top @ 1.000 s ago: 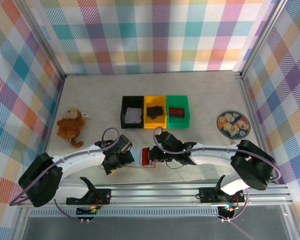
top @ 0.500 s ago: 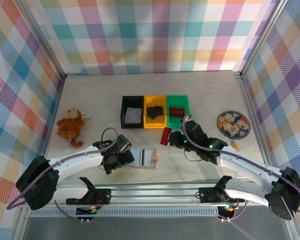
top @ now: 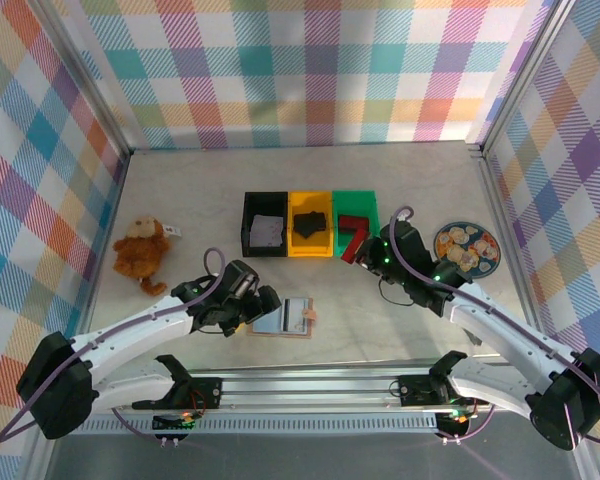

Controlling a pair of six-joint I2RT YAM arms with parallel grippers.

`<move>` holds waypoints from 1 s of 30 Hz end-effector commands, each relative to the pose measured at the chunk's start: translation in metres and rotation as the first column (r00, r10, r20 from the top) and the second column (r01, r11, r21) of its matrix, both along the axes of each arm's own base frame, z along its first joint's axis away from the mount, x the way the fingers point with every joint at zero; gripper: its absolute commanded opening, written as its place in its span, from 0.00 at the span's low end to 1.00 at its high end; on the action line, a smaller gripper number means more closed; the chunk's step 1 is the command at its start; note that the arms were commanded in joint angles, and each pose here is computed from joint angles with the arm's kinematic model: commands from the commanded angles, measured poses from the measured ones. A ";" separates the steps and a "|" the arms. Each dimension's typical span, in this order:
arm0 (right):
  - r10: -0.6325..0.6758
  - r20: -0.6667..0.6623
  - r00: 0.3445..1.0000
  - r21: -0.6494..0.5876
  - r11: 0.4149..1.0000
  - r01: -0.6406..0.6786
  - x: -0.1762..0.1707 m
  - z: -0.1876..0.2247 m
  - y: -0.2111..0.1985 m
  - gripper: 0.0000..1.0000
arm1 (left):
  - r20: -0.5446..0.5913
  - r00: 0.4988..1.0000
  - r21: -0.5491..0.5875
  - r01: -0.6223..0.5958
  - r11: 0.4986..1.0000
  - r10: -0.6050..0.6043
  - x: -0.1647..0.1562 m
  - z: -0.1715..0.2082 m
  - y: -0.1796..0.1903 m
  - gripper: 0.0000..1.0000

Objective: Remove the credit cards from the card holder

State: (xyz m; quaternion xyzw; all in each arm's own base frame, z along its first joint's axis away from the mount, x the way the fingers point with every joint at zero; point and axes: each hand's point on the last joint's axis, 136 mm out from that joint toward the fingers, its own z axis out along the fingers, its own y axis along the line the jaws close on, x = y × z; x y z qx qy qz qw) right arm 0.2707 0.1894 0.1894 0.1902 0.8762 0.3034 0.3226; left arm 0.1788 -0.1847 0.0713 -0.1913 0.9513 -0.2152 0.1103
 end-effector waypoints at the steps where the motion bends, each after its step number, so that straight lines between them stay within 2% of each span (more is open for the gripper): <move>1: 0.002 0.065 0.998 0.064 0.998 -0.006 0.009 0.022 0.007 0.00 | 0.017 1.000 0.016 0.023 1.000 -0.023 -0.001 0.009 0.003 0.96; 4: -0.054 0.075 0.996 0.071 0.996 0.049 0.007 0.020 -0.005 0.00 | 0.055 0.998 -0.026 0.035 0.999 -0.033 0.001 0.019 -0.002 0.97; 9: -0.232 0.019 0.973 0.055 0.972 0.230 0.004 0.003 -0.036 0.00 | 0.161 0.985 -0.106 0.077 0.991 -0.059 0.009 0.043 -0.012 0.97; 14: -0.314 -0.029 0.949 0.122 0.941 0.316 0.015 -0.001 -0.033 0.00 | 0.232 0.968 -0.119 0.127 0.985 -0.096 0.014 0.064 -0.017 0.98; 22: -0.452 -0.138 0.882 0.194 0.861 0.471 0.034 -0.016 -0.028 0.00 | 0.289 0.943 0.015 0.167 0.986 -0.164 0.016 0.089 0.000 1.00; 30: -0.546 -0.217 0.809 0.211 0.783 0.585 0.052 -0.031 -0.024 0.00 | 0.339 0.911 0.172 0.184 0.968 -0.234 0.023 0.121 0.020 1.00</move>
